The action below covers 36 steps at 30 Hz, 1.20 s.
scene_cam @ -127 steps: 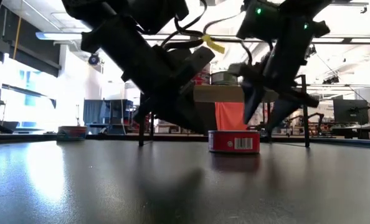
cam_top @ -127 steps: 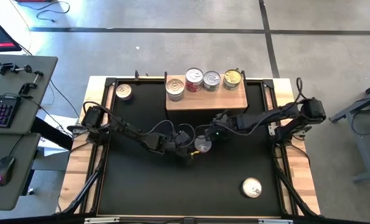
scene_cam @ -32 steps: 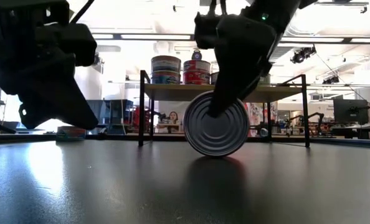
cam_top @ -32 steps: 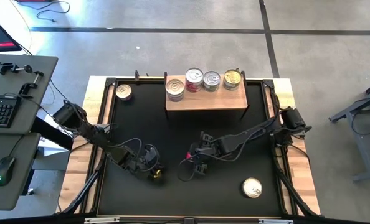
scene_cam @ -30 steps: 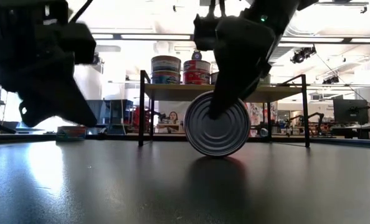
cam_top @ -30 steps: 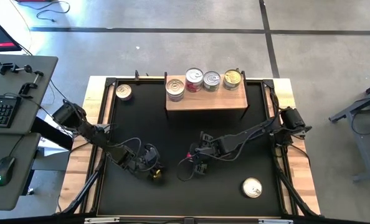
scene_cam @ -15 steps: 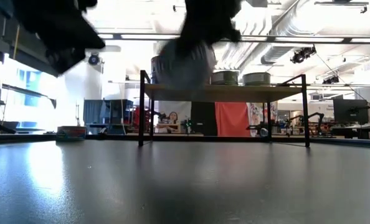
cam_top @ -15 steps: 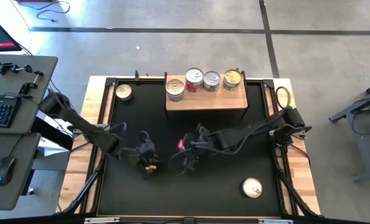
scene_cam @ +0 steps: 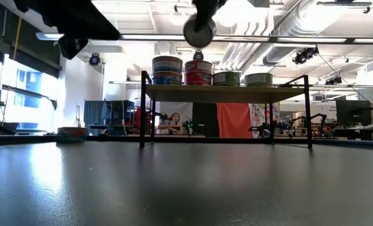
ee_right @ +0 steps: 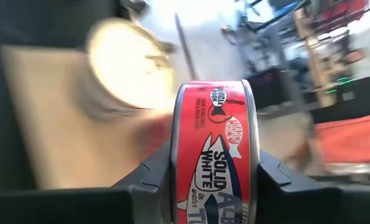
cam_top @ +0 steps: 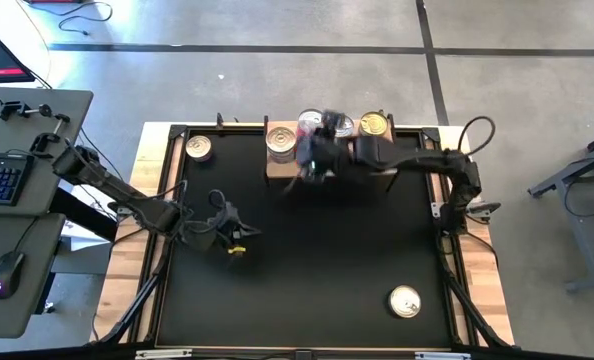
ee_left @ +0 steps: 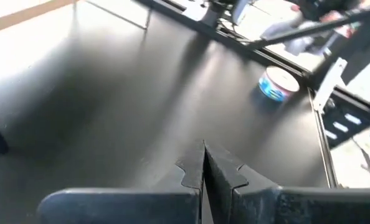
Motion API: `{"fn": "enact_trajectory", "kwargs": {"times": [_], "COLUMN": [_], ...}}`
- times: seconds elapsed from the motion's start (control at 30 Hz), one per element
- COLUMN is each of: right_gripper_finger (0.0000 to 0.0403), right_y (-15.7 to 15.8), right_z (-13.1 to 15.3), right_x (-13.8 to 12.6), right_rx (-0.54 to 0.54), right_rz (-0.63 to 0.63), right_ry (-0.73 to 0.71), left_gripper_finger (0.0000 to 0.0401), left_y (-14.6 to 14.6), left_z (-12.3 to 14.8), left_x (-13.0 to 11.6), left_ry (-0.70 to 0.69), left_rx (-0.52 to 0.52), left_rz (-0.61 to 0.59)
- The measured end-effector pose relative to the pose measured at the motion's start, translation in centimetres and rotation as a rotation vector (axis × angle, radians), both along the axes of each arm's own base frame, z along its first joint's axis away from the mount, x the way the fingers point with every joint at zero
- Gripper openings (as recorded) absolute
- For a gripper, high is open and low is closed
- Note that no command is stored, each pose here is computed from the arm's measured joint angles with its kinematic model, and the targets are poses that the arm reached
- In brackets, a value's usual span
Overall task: Stack canned seafood by type on shelf
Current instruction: Stack the red tuna can on top of the red tuna can on the shelf
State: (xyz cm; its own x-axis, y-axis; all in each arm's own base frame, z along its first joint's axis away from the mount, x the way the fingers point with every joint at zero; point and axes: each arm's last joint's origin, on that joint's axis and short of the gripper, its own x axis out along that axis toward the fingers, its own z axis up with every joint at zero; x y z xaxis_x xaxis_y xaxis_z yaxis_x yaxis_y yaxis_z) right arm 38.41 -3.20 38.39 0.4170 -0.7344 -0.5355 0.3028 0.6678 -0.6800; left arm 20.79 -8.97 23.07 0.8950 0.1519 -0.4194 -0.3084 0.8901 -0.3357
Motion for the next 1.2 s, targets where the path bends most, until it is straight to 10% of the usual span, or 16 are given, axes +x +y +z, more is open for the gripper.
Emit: {"fn": "enact_trajectory", "kwargs": {"times": [0.27, 1.2], "right_gripper_finger": [0.0113, 0.0151], "right_y": [-6.7, -8.0], "right_z": [-0.9, -2.9], "right_x": [0.4, 1.7], "right_rx": [-0.115, -0.155], "right_rz": [0.032, 0.097], "right_ry": [0.221, 0.363], "left_gripper_finger": [0.0000, 0.0000], "left_y": [-0.3, -0.9], "left_z": [-1.3, -2.5], "left_x": [0.7, 2.0], "left_ry": [0.012, -0.010], "left_rx": [-0.074, -0.098], "left_rz": [0.108, 0.141]}}
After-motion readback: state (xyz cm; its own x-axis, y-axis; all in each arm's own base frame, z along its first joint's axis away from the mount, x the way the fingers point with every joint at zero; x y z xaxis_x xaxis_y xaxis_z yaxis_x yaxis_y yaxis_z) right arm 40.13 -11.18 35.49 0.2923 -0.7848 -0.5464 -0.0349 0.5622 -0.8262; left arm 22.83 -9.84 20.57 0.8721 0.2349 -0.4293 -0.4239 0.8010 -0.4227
